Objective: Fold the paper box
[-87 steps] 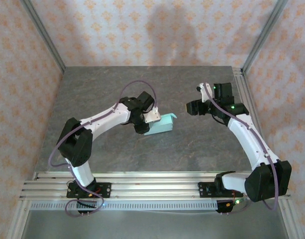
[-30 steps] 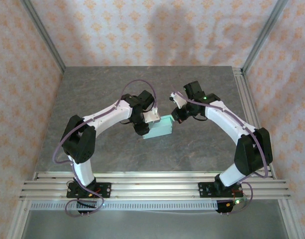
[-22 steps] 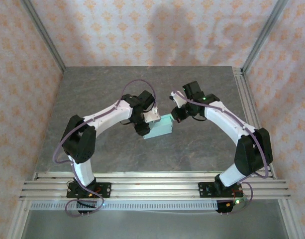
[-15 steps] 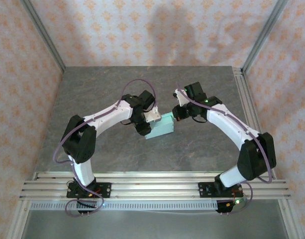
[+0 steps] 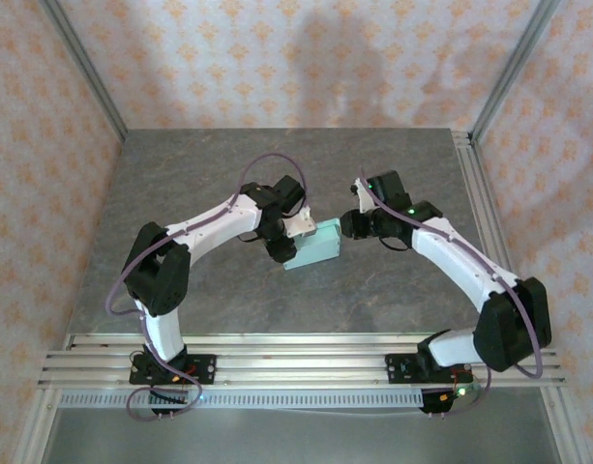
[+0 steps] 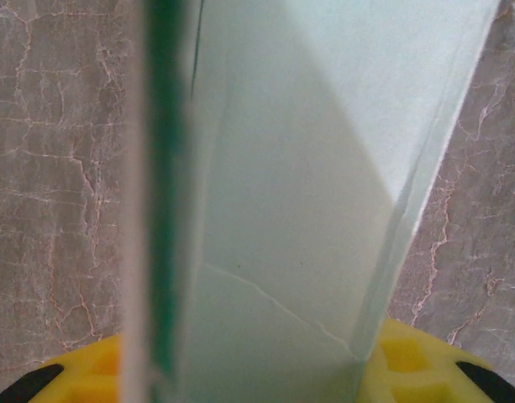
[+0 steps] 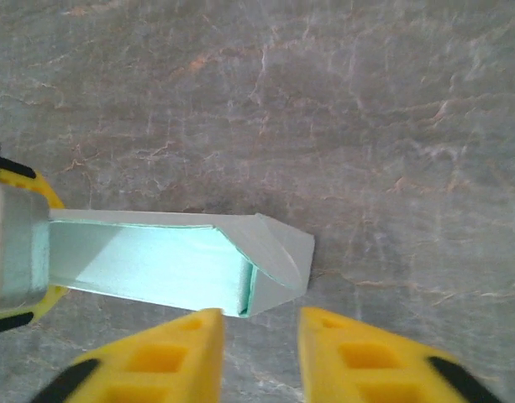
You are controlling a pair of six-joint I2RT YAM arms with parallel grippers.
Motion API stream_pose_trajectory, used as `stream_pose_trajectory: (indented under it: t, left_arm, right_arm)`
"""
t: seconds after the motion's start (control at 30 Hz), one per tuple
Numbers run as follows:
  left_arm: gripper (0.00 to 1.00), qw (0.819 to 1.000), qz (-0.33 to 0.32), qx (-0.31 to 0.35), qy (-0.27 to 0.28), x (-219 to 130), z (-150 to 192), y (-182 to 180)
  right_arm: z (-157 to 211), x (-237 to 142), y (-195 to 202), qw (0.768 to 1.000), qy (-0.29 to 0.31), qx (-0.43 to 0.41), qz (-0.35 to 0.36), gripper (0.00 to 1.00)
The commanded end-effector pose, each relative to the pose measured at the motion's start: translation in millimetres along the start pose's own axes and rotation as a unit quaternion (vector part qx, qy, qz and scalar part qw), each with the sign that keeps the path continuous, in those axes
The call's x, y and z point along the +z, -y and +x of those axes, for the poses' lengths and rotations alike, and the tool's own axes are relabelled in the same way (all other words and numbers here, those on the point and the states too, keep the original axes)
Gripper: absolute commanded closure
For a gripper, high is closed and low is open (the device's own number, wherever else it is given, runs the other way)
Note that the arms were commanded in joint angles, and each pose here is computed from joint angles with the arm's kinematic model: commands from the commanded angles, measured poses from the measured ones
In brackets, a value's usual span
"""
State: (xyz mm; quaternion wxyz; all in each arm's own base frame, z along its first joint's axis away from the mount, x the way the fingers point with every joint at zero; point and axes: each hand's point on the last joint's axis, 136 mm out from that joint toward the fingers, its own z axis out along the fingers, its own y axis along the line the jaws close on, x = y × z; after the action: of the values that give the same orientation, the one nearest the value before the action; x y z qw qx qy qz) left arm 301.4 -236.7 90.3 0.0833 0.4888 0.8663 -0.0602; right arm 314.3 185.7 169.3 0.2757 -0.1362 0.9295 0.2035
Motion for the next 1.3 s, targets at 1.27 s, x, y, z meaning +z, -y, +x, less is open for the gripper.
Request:
stream_pose_trajectory:
  t: [1.27]
  left_arm:
    - [0.61,0.999,0.011,0.004,-0.039,10,13,4]
  right_arm:
    - [-1,23,-2,0.981,-0.079,-0.159,-0.075,0.71]
